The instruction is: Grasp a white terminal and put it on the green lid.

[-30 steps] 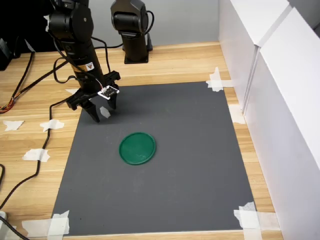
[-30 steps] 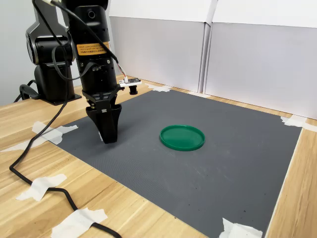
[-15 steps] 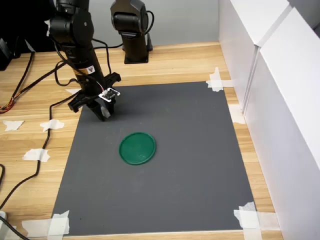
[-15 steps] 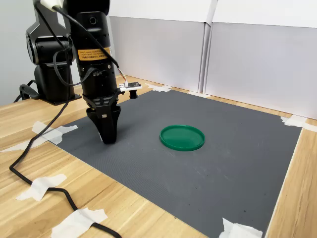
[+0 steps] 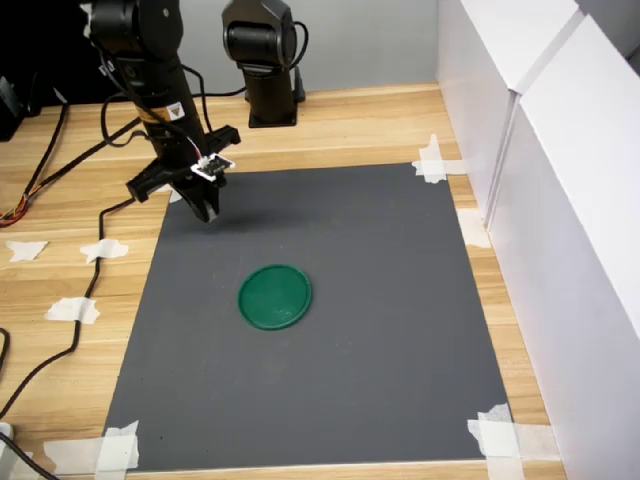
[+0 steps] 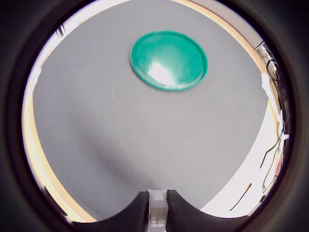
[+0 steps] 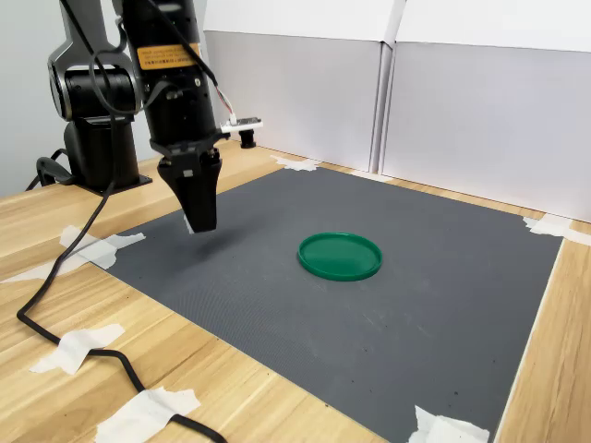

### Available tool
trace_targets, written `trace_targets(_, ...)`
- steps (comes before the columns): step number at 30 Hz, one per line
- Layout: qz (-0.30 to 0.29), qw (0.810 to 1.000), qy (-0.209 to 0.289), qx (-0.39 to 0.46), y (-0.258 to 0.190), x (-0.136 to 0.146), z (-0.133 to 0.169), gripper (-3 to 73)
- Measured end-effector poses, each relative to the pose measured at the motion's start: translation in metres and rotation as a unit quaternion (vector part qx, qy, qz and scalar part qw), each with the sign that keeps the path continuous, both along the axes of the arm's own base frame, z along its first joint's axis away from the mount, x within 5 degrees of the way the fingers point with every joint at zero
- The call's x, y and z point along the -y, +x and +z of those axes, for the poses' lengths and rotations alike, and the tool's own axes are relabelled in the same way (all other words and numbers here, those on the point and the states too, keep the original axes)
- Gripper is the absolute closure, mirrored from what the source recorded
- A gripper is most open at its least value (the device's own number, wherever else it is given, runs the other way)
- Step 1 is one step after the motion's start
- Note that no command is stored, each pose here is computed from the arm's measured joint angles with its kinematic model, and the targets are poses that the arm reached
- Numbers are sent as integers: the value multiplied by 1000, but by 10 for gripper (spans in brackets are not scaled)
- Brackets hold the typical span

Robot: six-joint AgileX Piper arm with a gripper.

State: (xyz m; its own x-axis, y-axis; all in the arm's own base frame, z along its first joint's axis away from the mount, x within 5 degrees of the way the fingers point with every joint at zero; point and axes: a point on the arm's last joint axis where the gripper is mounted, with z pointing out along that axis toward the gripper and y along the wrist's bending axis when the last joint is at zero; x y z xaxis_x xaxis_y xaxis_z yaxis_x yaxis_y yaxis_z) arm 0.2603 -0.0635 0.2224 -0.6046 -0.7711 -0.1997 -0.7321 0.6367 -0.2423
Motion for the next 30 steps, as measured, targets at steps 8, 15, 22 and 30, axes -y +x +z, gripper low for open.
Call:
trace_targets(8, 16, 999, 17, 25, 24, -36, 54, 612)
trace_targets(15, 19, 998, 38, 42, 44, -80, 70, 612)
trace_targets(22, -15, 999, 34, 0, 78, -95, 32, 612)
trace_targets(30, -25, 999, 18, -17, 97, -93, -5, 612)
